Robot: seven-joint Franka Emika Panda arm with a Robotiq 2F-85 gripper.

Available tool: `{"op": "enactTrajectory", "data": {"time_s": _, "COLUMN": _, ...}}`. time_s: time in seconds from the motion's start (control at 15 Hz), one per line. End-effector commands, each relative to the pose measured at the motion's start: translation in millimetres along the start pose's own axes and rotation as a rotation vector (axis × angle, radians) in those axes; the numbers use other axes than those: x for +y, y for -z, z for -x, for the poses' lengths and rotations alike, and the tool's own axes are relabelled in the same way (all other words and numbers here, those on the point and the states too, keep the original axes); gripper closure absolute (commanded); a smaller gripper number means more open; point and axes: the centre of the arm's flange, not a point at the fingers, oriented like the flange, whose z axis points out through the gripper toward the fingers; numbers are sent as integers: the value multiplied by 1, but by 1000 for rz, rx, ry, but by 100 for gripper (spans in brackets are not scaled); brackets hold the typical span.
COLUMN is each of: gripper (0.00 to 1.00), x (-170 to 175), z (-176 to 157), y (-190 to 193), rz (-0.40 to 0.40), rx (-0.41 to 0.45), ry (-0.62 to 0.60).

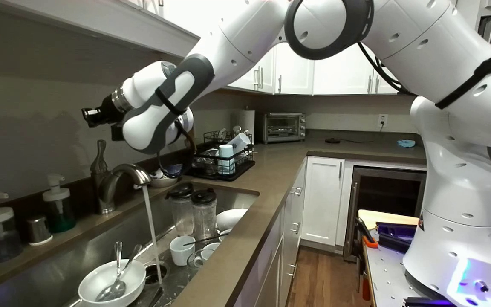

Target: Open the tap then close the tap then open the tap again

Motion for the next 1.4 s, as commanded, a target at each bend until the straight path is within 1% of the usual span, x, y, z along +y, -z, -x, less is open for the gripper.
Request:
{"op": "enactTrajectory", "data": {"time_s": 0.0, "gripper": 100, "x": 4, "z": 9, "y": 38, "rz": -18, "rx": -41, "ry": -34}}
{"op": "enactTrajectory", "data": {"time_s": 0.2, "gripper": 100, "x": 5, "z": 9, "y": 55, "rz": -3, "rx": -79, "ry": -44}}
{"op": "enactTrajectory", "data": {"time_s": 0.73, "gripper": 100, "x": 22, "z": 8, "y": 102, "rz": 55, "rx": -184, "ry": -48}}
{"op": "enactTrajectory", "data": {"time_s": 1.0, "gripper": 100, "x": 20, "z": 4, "y": 123, "rz": 53, "rx": -250, "ry": -52}}
{"op": "enactTrajectory", "data": {"time_s": 1.33, "gripper": 100, "x": 16, "z": -2, "y": 147, "rz": 88, "rx": -314, "ry": -43}}
